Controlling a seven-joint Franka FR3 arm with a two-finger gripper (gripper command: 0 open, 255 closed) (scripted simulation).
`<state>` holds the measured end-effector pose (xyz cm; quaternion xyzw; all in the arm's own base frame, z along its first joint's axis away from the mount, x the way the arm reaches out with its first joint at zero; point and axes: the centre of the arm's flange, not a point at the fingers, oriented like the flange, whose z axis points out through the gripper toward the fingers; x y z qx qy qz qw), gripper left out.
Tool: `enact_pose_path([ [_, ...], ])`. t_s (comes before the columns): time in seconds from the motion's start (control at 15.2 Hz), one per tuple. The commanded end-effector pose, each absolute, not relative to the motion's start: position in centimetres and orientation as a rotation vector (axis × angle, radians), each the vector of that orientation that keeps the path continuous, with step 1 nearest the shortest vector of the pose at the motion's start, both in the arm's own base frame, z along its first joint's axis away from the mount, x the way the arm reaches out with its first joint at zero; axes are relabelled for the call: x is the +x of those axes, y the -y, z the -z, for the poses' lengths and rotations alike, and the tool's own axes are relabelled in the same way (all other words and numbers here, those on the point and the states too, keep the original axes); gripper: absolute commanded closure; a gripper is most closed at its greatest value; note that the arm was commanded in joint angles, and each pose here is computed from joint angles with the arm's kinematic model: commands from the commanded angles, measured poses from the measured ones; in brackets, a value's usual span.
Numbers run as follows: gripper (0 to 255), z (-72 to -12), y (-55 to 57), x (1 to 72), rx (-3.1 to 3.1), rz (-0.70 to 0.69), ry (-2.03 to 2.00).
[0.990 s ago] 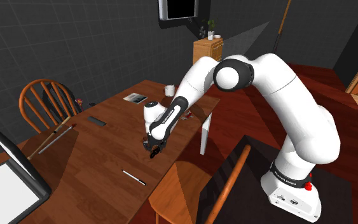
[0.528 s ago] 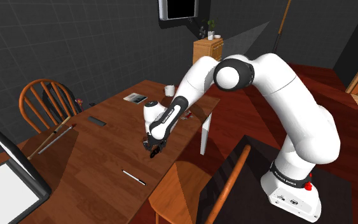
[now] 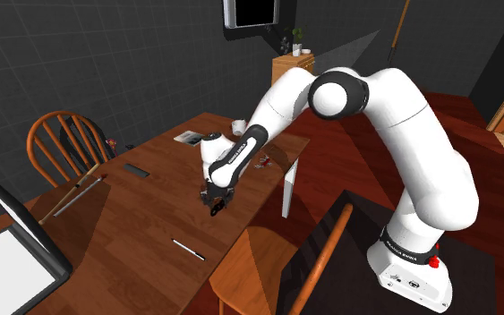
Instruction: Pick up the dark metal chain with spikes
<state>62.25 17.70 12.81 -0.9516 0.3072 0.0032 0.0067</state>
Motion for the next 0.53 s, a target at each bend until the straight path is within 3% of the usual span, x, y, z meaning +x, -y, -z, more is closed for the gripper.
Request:
enact_pose_path([
  [0.0,255,-13.9,-17.6,62.2,-2.977,-0.01,-0.961],
  [0.46,255,-16.6,-17.6,62.2,-2.977,-0.01,-0.961],
])
